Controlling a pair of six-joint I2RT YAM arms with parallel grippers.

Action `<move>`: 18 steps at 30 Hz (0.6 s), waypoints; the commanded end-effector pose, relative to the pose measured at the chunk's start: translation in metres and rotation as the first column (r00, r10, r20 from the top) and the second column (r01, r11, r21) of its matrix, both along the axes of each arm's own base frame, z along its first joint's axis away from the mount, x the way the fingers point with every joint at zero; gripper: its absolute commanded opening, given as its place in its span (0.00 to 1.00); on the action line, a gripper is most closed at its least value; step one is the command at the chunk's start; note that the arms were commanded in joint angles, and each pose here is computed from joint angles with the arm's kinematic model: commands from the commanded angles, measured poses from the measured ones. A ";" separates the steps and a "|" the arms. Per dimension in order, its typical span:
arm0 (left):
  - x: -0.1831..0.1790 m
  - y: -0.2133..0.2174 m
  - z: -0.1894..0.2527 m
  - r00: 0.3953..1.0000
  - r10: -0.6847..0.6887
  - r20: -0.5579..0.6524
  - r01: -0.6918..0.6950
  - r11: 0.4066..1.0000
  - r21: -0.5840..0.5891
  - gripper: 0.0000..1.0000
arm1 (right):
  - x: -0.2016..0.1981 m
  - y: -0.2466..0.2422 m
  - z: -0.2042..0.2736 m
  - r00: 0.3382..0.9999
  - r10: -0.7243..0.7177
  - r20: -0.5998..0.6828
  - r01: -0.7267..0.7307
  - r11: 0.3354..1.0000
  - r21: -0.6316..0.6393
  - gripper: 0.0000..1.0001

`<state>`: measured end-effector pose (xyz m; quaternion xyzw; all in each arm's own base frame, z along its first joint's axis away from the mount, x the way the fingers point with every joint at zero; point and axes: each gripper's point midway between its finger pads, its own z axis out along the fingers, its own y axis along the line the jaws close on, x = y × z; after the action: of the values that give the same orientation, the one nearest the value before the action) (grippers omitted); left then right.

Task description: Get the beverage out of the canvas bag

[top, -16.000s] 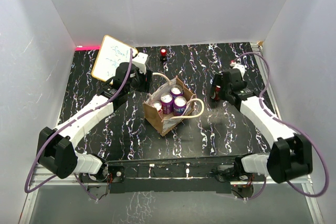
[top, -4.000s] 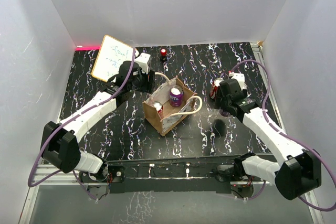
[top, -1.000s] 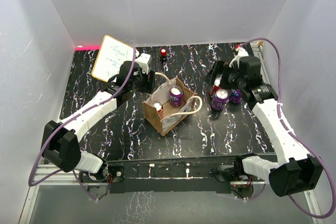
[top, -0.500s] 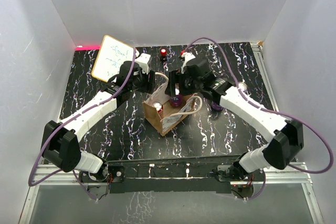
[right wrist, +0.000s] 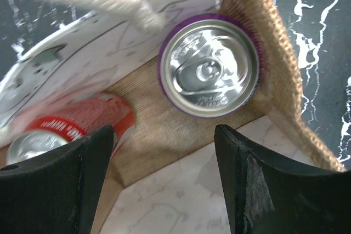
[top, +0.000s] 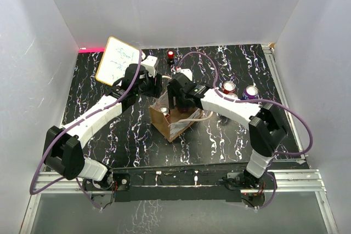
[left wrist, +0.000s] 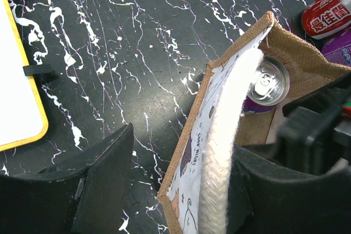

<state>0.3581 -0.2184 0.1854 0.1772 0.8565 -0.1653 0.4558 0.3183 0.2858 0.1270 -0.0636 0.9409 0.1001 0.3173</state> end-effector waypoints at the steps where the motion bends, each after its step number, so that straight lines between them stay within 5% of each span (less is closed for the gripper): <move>1: 0.005 -0.001 0.026 0.998 0.002 0.056 -0.001 1.000 -0.018 0.54 | 0.028 -0.009 0.011 0.983 -0.151 0.101 0.156 0.987 -0.037 0.77; 18: 0.004 0.001 0.030 0.997 0.006 0.071 -0.005 1.000 -0.017 0.55 | 0.064 -0.018 -0.026 0.926 -0.325 0.192 0.346 0.934 -0.086 0.79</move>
<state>0.3586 -0.2168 0.1849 0.1778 0.8569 -0.1603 0.4565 0.3575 0.2620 0.0913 0.0428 0.9290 -0.0151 0.3674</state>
